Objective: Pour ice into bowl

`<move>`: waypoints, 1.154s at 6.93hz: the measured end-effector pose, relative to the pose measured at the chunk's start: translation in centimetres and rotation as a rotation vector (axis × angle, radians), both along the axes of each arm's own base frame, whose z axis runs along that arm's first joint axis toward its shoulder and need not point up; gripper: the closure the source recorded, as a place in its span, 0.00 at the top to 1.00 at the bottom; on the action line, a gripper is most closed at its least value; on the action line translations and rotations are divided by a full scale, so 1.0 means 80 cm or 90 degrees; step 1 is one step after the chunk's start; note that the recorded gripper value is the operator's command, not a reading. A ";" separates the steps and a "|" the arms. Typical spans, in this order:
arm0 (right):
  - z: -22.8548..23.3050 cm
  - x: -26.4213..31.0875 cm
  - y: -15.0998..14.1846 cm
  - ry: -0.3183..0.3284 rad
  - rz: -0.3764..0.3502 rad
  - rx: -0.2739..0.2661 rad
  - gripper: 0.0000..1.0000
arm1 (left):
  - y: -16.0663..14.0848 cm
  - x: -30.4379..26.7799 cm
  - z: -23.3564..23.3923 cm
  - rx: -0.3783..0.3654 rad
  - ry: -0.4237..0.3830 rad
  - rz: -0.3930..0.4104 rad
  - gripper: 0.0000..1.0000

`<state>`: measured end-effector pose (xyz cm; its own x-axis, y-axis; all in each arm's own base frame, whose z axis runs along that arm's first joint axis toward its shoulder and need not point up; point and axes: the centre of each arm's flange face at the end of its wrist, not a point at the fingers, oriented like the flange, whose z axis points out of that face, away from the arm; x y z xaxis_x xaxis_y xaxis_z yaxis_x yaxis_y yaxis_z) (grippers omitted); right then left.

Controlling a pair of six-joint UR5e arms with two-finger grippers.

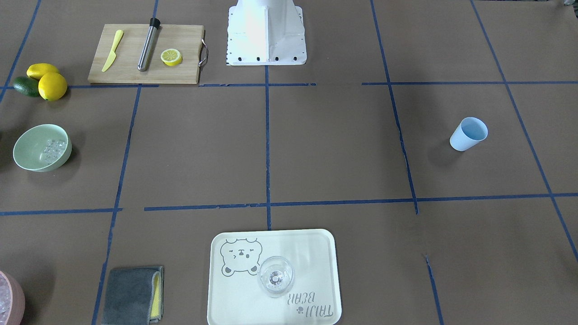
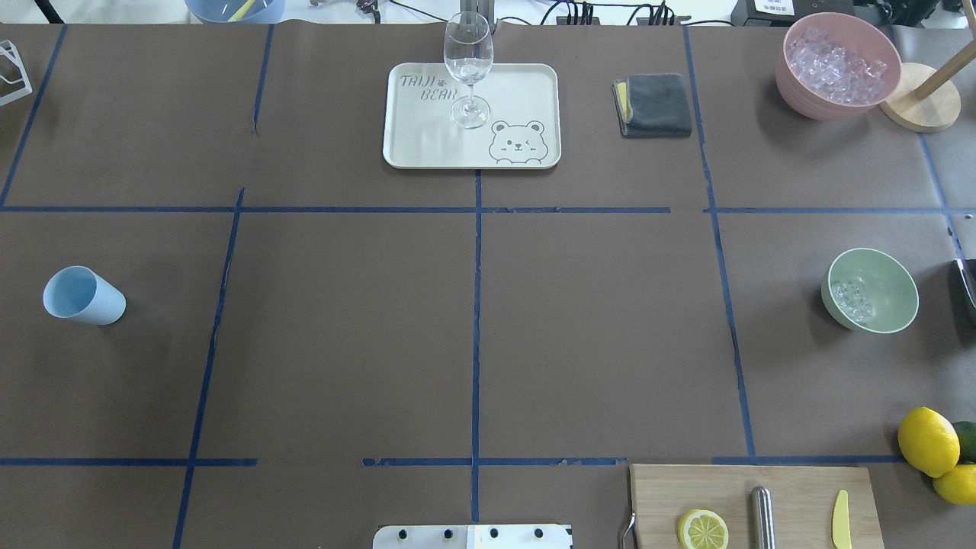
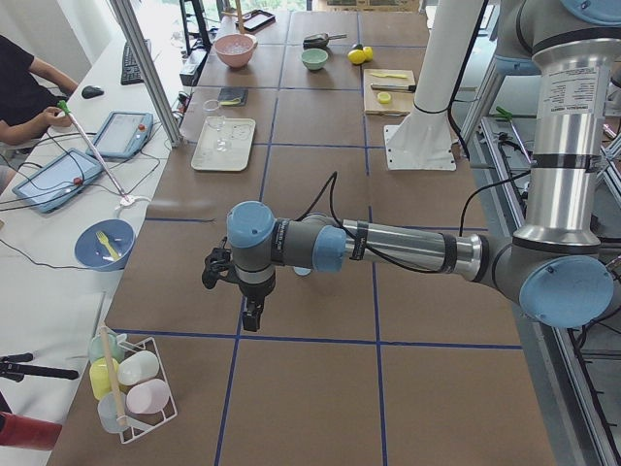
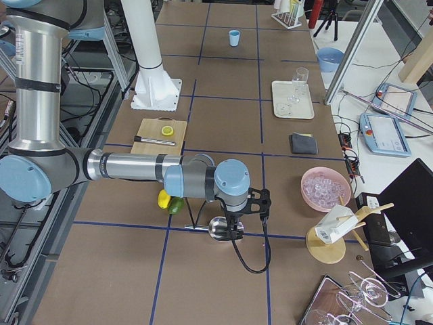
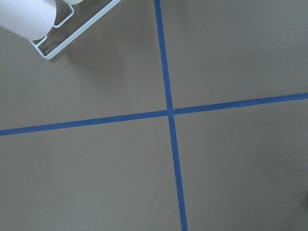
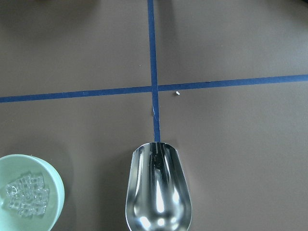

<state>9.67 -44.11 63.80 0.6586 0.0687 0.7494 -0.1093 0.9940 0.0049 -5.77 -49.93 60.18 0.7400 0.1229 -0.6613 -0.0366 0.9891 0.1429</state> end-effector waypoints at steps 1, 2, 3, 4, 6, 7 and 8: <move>0.000 0.000 0.000 0.000 0.000 0.000 1.00 | 0.000 0.000 -0.001 0.001 0.000 0.000 1.00; 0.000 0.000 0.000 0.000 0.000 0.001 1.00 | -0.001 0.001 -0.002 0.002 0.000 0.001 1.00; 0.000 0.000 0.000 0.000 0.000 0.001 1.00 | -0.001 0.001 -0.003 0.003 0.000 0.001 1.00; -0.001 0.000 -0.001 0.000 0.000 0.002 1.00 | -0.002 0.001 -0.003 0.004 0.000 0.001 1.00; -0.001 0.000 -0.001 0.000 -0.001 0.002 1.00 | -0.004 0.001 -0.004 0.004 0.000 0.001 1.00; -0.001 0.000 -0.001 0.000 -0.001 0.002 1.00 | -0.004 0.001 -0.004 0.005 0.000 0.001 1.00; -0.001 0.000 -0.001 0.000 -0.001 0.002 1.00 | -0.004 0.001 -0.005 0.005 0.000 0.001 1.00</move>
